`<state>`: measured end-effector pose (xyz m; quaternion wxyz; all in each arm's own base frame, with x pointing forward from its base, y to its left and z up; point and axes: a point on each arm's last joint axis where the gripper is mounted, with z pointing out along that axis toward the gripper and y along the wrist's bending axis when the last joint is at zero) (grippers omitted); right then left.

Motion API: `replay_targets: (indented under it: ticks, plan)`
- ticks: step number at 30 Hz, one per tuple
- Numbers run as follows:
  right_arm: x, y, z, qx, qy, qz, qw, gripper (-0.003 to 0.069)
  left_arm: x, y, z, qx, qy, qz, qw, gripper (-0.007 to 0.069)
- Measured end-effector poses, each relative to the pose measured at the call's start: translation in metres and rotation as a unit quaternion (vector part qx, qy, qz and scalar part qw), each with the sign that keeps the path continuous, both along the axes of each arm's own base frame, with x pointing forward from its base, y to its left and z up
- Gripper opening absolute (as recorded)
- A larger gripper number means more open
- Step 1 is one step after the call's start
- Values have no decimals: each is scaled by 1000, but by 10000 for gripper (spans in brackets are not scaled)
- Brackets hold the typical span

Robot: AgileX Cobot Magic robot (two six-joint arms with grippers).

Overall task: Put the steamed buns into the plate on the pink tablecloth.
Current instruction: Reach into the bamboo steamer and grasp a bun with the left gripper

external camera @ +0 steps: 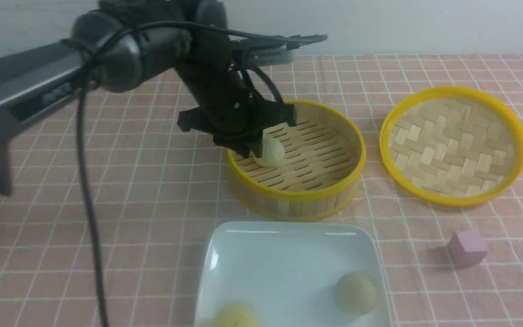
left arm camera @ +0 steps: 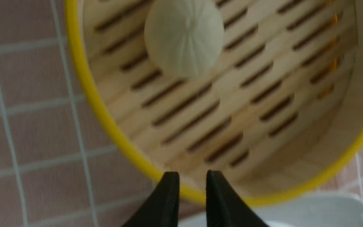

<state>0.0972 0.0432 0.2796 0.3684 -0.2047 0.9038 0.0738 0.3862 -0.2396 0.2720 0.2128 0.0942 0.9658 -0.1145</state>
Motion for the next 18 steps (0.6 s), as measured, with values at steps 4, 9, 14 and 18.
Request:
replay_targets:
  ticks: [4,9,14,18]
  plan:
    - [0,0,0,0,0,0,1000,19,24,-16,-9,16,-30,-3,999,271]
    - [0,0,0,-3,-1,0,1000,29,47,-27,-37,20,-41,14,999,302]
    - [0,-1,0,-8,-4,0,1000,40,52,-28,-58,27,-23,40,999,147]
    - [1,-1,0,-9,-4,-1,1000,45,43,-26,-41,20,-4,41,999,29]
